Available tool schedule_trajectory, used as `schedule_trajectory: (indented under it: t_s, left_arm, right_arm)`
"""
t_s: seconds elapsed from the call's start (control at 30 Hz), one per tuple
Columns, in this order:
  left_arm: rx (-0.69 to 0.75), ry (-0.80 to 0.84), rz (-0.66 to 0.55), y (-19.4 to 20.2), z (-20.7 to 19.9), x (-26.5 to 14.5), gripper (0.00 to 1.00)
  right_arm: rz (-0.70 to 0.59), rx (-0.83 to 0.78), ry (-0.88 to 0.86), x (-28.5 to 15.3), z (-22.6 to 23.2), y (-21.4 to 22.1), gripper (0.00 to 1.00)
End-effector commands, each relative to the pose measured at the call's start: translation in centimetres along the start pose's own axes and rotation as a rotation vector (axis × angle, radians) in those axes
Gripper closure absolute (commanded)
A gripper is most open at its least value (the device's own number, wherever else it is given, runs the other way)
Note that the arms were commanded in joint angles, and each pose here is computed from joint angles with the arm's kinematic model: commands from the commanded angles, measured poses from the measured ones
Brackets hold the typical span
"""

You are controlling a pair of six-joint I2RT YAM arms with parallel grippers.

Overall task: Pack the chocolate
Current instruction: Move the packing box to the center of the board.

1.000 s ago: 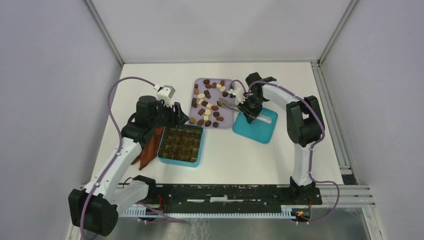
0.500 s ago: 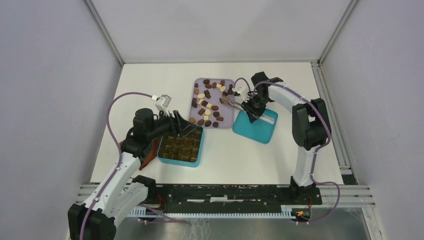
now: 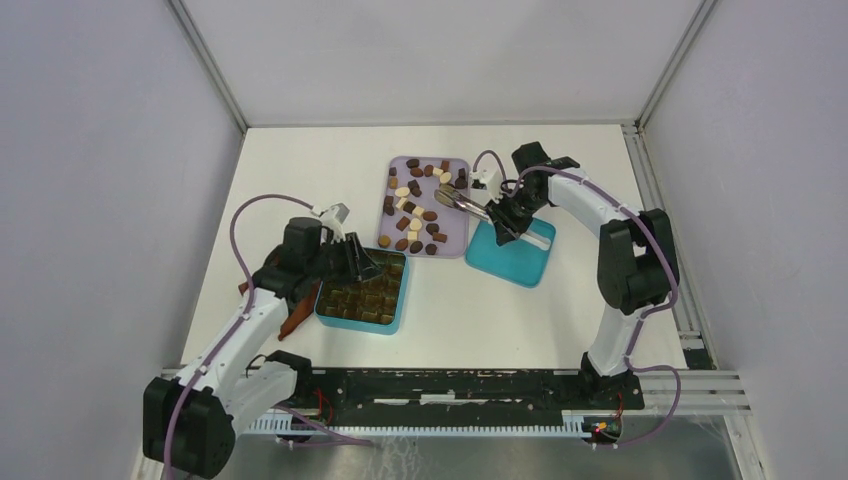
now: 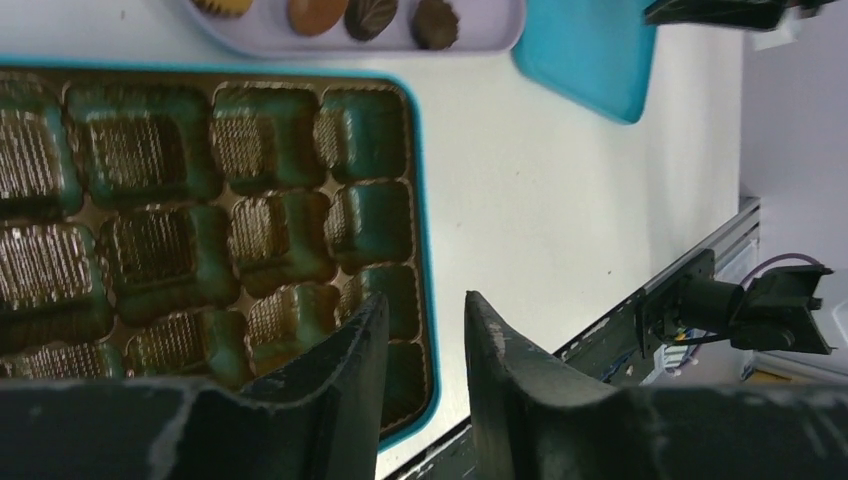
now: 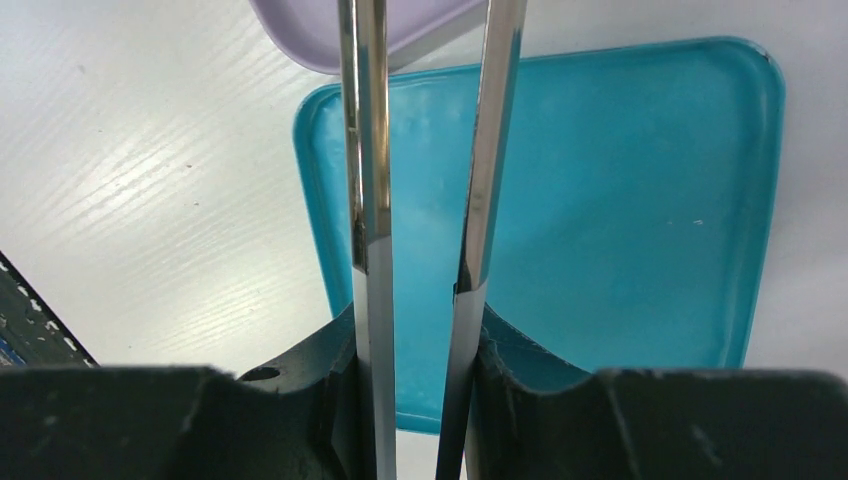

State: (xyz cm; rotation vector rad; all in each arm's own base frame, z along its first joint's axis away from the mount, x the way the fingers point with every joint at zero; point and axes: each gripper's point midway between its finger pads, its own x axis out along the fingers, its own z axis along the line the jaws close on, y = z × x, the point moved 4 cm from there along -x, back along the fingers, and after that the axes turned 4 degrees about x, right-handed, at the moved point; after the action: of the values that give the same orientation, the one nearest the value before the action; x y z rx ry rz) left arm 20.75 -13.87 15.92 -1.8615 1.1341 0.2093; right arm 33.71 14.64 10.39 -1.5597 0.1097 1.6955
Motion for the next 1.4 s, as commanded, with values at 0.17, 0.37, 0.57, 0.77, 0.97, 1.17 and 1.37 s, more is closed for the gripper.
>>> schedule_trajectory:
  t_s: [0.17,0.37,0.57,0.77,0.97,1.17,1.37]
  left_arm:
    - [-0.001,-0.161,0.103,0.6,-0.4,0.4,0.64]
    - [0.082,-0.322,0.213,2.7,0.7,1.0,0.80]
    - [0.121,-0.317,0.254,3.5,-0.4,1.8,0.92]
    - [0.140,-0.303,0.294,4.2,-1.2,2.7,0.93]
    - [0.150,-0.284,0.314,4.6,-1.7,3.4,0.93]
    - [0.155,-0.256,0.337,5.1,-2.3,4.4,0.93]
    - [0.148,-0.202,0.352,5.5,-3.4,5.4,0.93]
  right_arm:
    - [-0.114,-0.059,-0.029,-1.8,1.2,-1.8,1.00]
    - [-0.134,-0.066,-0.038,-2.3,1.5,-2.1,1.00]
    - [-0.143,-0.070,-0.040,-2.6,1.8,-2.2,1.00]
    - [-0.146,-0.073,-0.043,-2.6,1.9,-2.2,1.00]
    - [-0.146,-0.074,-0.042,-2.6,1.9,-2.2,1.00]
    - [-0.146,-0.073,-0.041,-2.7,1.9,-2.1,1.00]
    - [-0.149,-0.075,-0.039,-2.8,2.0,-2.2,1.00]
